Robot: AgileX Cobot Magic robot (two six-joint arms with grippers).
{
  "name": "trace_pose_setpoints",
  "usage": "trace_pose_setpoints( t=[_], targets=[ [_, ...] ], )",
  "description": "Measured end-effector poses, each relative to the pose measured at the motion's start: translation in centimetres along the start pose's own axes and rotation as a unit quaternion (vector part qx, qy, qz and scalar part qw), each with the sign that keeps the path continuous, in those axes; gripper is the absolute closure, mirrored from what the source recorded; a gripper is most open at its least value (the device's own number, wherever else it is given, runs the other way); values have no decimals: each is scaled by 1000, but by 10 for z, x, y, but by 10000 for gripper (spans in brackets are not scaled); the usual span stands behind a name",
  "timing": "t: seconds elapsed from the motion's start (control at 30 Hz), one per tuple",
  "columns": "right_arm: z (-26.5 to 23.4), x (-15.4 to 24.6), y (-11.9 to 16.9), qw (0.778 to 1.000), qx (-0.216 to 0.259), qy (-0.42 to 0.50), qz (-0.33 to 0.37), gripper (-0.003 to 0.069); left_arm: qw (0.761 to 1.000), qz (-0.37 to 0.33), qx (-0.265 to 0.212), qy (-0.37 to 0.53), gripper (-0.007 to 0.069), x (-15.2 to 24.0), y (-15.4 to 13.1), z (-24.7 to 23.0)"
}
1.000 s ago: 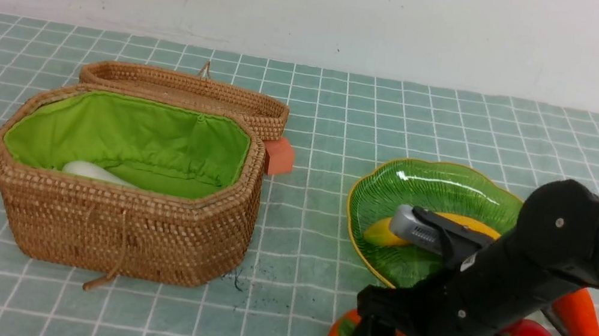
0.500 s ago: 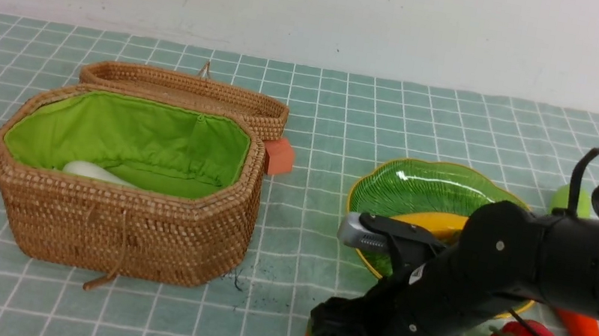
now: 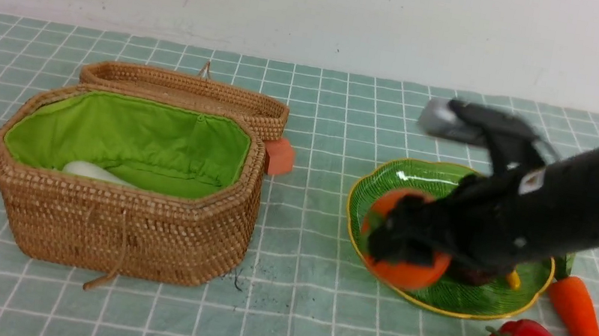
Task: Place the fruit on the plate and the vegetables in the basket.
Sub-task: Grab a tomato with your right arm and place it on the plate on the right.
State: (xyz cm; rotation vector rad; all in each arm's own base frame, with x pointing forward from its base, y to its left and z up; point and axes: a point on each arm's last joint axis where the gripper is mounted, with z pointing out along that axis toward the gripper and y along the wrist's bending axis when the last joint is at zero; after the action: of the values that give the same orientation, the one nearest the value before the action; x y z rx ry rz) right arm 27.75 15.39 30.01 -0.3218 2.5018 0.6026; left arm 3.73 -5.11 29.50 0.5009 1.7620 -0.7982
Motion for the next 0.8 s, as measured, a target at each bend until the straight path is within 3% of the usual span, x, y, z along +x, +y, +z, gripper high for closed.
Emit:
trace_pose_setpoints(
  t=[0.13, 0.37, 0.53, 0.8],
  targets=[
    [-10, -31, -43, 994, 55, -90, 23, 126, 1000, -3, -5, -28, 638, -5, 1, 0],
    [45, -70, -95, 990, 97, -96, 33, 126, 999, -5, -7, -39, 638, -7, 1, 0],
    [83, -91, -111, 990, 91, -92, 58, 126, 1000, -7, -3, -28, 638, -5, 1, 0],
    [121, -90, -125, 989, 88, -81, 84, 118, 1000, -7, 2, -9, 630, -2, 0, 0]
  ],
)
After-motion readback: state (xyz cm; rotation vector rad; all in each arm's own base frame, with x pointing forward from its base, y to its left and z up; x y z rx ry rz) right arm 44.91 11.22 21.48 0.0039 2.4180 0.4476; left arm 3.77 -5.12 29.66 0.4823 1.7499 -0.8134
